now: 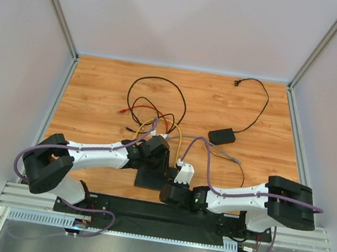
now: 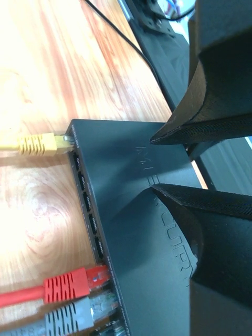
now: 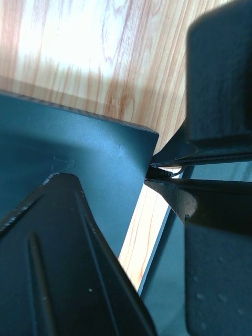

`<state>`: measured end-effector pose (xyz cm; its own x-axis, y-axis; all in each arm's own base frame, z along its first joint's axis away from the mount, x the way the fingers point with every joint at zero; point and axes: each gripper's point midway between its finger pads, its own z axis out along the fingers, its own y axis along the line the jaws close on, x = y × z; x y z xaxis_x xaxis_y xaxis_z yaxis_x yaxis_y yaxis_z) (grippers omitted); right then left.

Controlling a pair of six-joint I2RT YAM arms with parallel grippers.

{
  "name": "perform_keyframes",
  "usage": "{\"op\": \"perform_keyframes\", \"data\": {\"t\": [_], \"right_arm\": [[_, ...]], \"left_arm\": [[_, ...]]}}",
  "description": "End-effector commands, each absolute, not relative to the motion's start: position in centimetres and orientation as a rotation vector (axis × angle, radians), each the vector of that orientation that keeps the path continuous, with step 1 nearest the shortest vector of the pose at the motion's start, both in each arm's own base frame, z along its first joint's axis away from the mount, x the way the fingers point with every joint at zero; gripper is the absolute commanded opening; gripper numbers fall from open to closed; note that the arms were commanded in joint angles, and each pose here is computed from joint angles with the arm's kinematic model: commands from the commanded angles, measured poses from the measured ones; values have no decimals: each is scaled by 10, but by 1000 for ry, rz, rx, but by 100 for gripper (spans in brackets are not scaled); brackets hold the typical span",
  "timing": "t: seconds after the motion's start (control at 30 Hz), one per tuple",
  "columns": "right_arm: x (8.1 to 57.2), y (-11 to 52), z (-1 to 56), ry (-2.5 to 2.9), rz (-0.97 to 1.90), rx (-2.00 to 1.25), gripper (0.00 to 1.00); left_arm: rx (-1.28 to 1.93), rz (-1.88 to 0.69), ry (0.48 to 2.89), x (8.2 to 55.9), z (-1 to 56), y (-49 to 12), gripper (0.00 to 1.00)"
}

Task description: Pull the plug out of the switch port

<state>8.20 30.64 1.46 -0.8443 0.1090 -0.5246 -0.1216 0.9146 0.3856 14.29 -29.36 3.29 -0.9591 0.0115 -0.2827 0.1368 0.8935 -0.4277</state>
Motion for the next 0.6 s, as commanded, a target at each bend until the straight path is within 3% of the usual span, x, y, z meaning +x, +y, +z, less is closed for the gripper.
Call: {"op": "perform_keyframes", "data": {"t": [0.0, 0.57], "right_arm": [[83, 303, 11, 2517, 551, 8, 5], [63, 309, -3, 2605, 627, -42, 0]], "left_arm": [[28, -321, 2981, 111, -51, -241, 45], [-86, -348, 3034, 100, -72, -243, 44]]}}
